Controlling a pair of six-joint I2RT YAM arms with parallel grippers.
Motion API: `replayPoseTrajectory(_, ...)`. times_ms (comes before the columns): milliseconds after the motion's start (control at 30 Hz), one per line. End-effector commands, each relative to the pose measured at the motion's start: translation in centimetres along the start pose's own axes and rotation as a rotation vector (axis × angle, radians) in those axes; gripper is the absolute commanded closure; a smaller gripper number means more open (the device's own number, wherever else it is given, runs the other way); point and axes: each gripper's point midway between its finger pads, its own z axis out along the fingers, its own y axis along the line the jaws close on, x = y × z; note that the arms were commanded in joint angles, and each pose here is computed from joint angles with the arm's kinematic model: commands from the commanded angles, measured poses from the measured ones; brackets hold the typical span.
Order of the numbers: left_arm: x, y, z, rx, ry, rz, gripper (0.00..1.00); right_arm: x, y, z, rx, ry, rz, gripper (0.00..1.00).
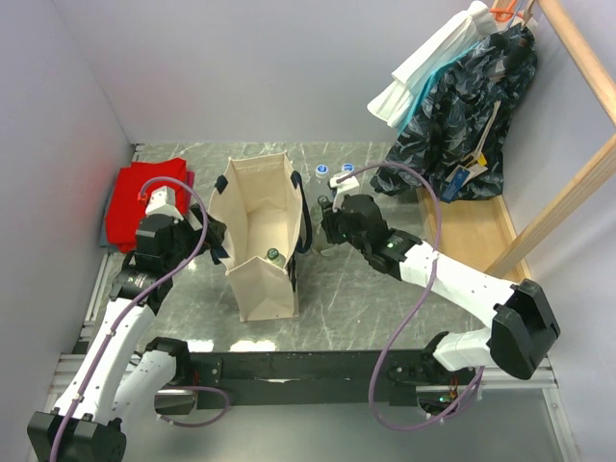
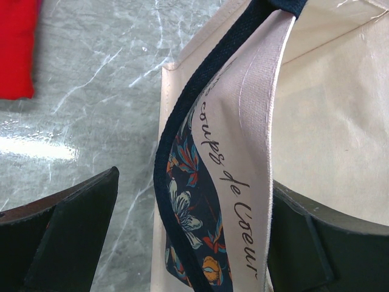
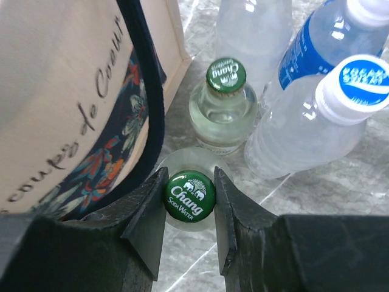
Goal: Take the beverage out of the canvas bag
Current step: Place the drink at the center of the board.
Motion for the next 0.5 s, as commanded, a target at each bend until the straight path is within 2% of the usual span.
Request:
replayPoseTrajectory(0, -1.4, -1.0, -0.3, 0.026, -0.038, 0.017, 0.03, -6.4, 0.2, -0.2, -0.006, -0.26, 0.075, 1.0)
replayPoseTrajectory(467, -1.4, -0.9, -0.4, 0.021, -0.039, 0.016, 0.04, -5.6, 0.5, 1.8, 0.015, -0.215, 0.038, 1.0)
